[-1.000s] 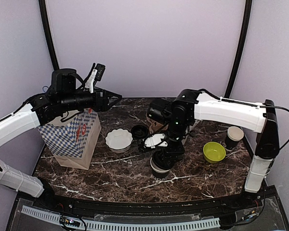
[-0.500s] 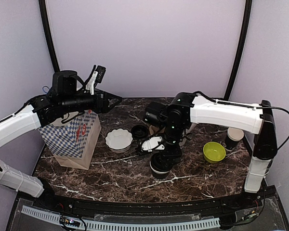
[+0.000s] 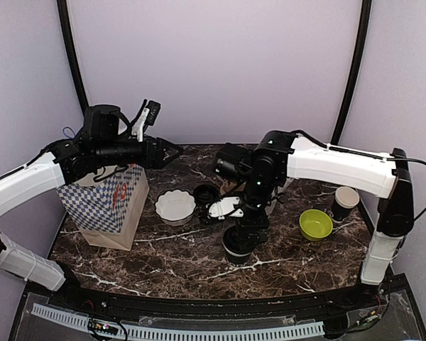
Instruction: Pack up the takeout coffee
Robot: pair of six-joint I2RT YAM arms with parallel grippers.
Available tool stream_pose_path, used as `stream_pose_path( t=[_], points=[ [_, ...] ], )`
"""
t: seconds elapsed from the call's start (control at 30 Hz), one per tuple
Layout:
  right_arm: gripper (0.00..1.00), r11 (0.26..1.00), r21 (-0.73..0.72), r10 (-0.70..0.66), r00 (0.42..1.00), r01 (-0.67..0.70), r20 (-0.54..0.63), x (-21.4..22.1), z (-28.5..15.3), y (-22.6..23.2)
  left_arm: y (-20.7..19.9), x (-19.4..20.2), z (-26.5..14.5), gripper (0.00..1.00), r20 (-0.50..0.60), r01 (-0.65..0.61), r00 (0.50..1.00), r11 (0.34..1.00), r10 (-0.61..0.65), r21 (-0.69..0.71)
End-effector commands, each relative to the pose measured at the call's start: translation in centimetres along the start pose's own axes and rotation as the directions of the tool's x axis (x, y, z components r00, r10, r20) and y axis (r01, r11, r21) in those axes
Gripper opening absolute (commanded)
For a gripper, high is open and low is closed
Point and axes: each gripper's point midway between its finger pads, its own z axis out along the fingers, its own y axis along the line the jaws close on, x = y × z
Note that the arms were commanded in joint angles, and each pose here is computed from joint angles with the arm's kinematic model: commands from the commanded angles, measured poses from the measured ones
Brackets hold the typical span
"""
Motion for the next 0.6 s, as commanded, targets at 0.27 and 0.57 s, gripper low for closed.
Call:
stream_pose_path(
  t=[0.27,0.57],
  points=[
    [0.99,0.985,0.155,0.019,0.933,-0.08,0.359,2.0,-9.9,-0.3,-4.1,5.8,3.6,0.57,-0.332,0.093,0.941,0.994,-0.068,0.061],
    [0.99,0.974,-0.133,0.224,0.848,-0.183,0.48,6.6,-6.0,4.6,-7.3,14.2,6.5,0.55,-0.537,0.215,0.836,0.969,-0.116,0.125]
  ],
)
